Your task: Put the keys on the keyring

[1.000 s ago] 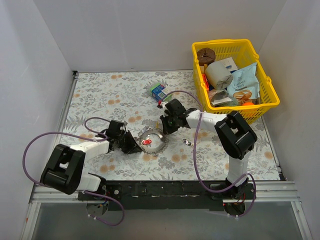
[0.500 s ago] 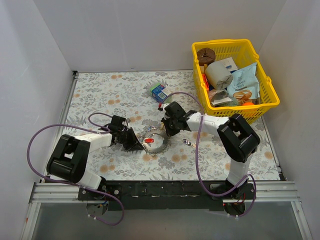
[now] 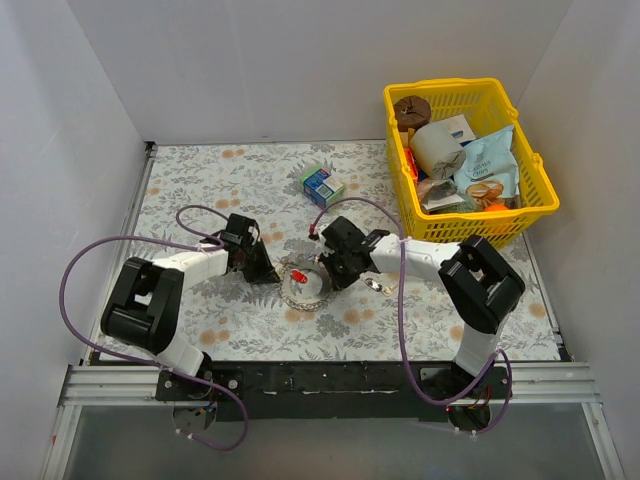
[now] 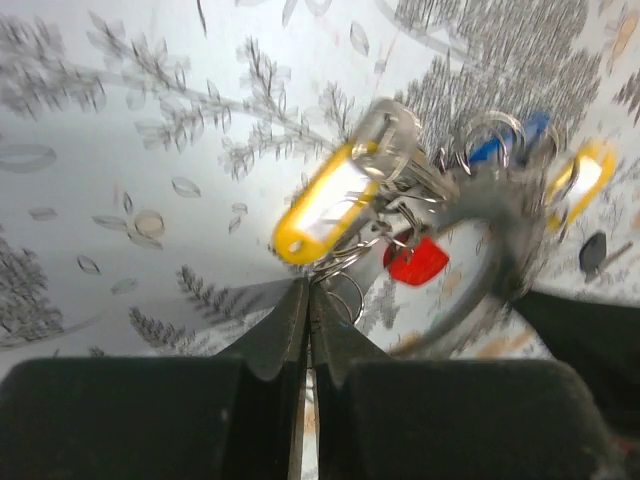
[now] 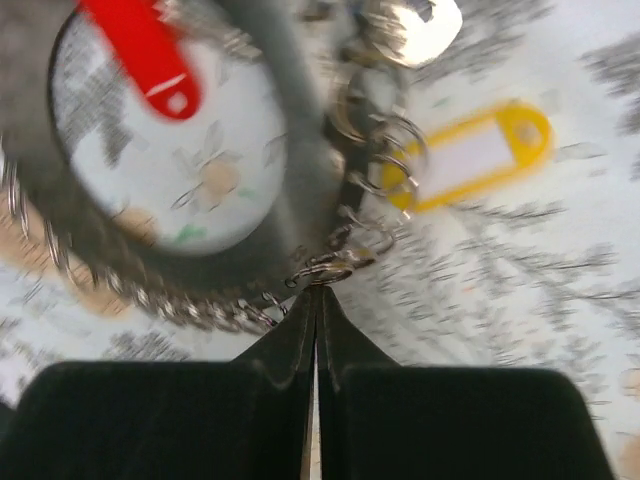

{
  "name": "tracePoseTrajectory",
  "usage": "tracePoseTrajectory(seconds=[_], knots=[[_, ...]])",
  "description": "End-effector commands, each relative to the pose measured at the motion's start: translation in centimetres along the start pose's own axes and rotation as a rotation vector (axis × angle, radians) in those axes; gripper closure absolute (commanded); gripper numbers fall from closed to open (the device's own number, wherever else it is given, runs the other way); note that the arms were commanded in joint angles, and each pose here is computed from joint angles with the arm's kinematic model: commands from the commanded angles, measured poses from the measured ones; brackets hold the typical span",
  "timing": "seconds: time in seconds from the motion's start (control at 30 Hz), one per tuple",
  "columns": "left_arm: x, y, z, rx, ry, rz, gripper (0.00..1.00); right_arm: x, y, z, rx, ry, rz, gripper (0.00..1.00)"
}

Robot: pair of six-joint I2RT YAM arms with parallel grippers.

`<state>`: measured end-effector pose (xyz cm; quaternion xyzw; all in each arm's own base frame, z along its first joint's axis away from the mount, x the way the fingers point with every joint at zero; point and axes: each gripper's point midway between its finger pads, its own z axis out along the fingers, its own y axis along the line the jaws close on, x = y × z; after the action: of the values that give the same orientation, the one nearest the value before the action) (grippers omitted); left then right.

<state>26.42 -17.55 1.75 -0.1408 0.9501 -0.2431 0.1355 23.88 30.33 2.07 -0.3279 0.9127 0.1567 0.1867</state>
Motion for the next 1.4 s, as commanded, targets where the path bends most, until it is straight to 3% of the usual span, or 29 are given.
tracePoseTrajectory(seconds=[0.0,0.53,0.7,0.93,1.07,1.2,1.37], knots=[[-2.9,1.1,1.2,-0.092,-0.118,0.05,1.0,6.0,6.3,0.0,-0.234,0.199,-0.026,0.99],[-6.1,-1.9,2.2,-0.038,-0.125,0.142,1.0,2.0,10.9,-0.8,-0.35,0.12,-0.085,0.98],[-8.0,-3.2,0.1,-0.034,-0.205,0.177,1.0,-0.2,11.7,-2.7,-0.384,0.041,-0.115,0.92],[-7.5,-3.0,-2.9,-0.044,-0.271,0.155,0.96,-3.6,12.0,-5.1,-0.499,-0.078,-0.102,0.91],[-6.4,-2.0,-4.1,-0.048,-0.291,0.109,0.96,-5.6,10.1,-6.1,-0.52,-0.137,-0.052,0.91],[-5.0,0.2,-4.6,-0.094,-0.29,0.045,0.98,-6.8,4.5,-5.9,-0.414,-0.179,0.055,0.9],[-2.7,2.2,-3.7,-0.089,-0.234,-0.023,0.99,-4.9,-0.8,-5.1,-0.293,-0.155,0.155,0.91]])
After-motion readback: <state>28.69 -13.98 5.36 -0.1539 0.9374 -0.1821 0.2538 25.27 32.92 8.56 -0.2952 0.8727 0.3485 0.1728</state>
